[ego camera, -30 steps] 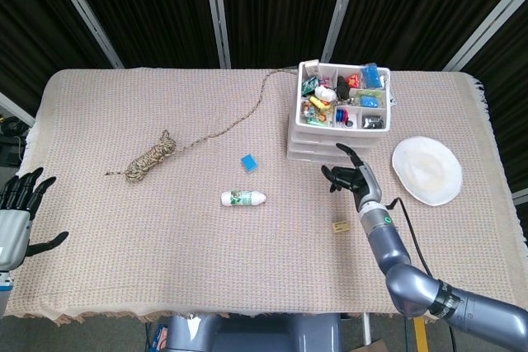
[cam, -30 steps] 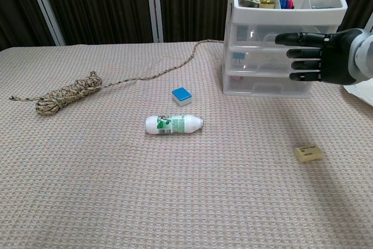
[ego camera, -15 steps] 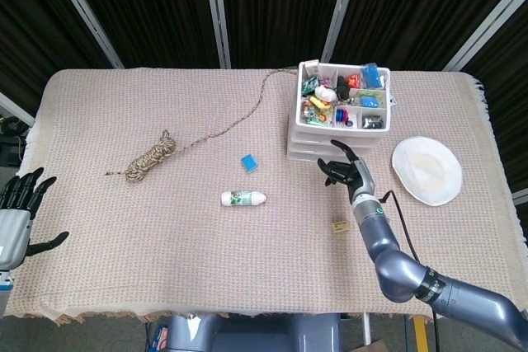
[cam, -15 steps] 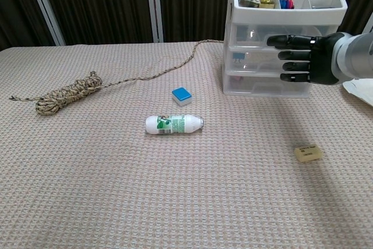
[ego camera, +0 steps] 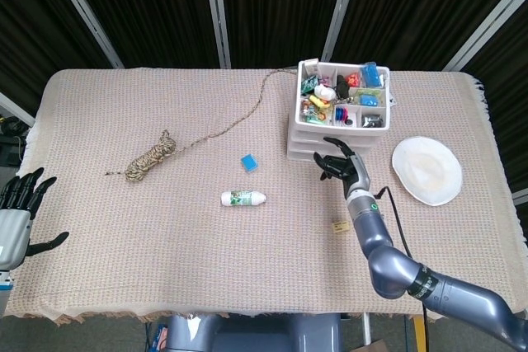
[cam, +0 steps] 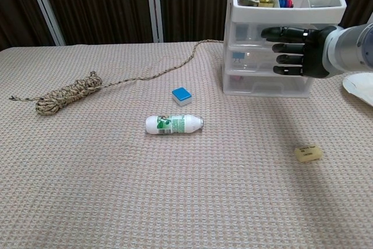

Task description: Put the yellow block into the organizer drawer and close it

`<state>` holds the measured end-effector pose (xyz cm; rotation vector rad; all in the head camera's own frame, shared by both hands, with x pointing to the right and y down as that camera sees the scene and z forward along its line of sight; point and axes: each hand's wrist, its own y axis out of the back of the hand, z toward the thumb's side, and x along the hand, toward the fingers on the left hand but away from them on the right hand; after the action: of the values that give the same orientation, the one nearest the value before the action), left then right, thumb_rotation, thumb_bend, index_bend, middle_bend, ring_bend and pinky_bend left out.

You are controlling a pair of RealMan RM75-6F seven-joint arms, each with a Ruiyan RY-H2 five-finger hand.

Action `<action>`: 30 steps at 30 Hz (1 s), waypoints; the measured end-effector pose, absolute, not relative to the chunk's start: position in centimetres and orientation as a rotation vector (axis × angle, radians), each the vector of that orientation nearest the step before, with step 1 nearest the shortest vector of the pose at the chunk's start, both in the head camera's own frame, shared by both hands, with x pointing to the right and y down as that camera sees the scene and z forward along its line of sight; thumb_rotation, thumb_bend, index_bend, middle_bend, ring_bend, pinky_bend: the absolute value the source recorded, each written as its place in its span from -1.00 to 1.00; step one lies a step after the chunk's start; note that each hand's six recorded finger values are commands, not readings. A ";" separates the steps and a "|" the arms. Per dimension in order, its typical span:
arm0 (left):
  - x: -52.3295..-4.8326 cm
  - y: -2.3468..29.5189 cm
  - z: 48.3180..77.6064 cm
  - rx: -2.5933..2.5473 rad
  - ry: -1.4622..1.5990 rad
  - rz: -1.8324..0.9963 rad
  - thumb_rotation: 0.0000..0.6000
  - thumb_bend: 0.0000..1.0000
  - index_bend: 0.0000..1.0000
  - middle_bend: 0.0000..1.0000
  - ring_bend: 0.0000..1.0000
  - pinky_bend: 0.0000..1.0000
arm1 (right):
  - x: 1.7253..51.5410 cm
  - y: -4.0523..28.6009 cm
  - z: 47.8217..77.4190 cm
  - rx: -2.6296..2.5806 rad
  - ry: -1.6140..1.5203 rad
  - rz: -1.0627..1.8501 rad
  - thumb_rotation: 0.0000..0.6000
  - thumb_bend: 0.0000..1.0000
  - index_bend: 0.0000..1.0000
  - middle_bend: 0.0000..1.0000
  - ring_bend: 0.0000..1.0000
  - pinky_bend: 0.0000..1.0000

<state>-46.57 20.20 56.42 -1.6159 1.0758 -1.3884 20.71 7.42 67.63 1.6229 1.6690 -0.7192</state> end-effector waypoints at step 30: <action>-46.6 20.2 56.5 -1.621 1.075 -1.390 1.00 -0.68 -0.79 -1.00 -1.00 -1.00 | 19.3 6.9 68.7 1.580 1.657 -0.727 1.00 -0.52 -0.40 0.69 0.65 0.33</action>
<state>-46.58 20.19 56.47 -1.6214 1.0754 -1.3897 19.26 6.92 68.69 1.5797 1.6571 -0.7265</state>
